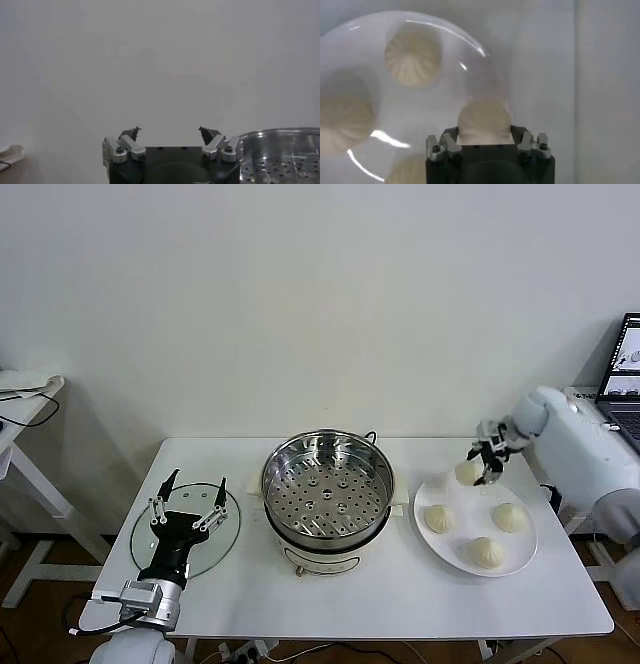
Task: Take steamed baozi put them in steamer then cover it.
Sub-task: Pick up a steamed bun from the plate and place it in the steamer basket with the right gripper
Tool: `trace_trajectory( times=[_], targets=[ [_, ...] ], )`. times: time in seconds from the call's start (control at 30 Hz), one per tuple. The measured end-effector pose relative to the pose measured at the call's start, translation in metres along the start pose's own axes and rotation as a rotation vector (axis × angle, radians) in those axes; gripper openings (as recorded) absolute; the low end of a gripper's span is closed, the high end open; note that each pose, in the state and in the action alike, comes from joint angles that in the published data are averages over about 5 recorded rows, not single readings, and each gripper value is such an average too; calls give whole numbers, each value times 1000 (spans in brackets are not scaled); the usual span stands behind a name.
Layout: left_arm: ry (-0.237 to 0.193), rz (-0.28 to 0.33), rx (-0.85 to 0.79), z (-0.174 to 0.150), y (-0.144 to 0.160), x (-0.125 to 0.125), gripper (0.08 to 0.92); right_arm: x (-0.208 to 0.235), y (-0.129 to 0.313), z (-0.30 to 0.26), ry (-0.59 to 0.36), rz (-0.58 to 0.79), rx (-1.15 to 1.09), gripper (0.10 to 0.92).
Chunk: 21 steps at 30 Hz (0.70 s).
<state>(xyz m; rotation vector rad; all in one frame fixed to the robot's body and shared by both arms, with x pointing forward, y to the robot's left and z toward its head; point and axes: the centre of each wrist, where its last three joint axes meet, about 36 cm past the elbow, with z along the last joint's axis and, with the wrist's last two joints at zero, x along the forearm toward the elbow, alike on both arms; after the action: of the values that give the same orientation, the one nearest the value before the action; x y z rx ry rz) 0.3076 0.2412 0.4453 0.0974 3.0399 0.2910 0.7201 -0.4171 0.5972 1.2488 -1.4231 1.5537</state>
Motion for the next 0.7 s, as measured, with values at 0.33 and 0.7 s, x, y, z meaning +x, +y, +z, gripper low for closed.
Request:
trace_trajectory(
  times=[0.33, 0.7],
  targets=[
    [11, -17, -12, -1, 3, 7, 823, 100, -50, -102, -44, 14, 443, 695],
    [13, -36, -25, -2, 12, 10, 823, 120, -76, -235, -67, -41, 919, 656]
  ],
)
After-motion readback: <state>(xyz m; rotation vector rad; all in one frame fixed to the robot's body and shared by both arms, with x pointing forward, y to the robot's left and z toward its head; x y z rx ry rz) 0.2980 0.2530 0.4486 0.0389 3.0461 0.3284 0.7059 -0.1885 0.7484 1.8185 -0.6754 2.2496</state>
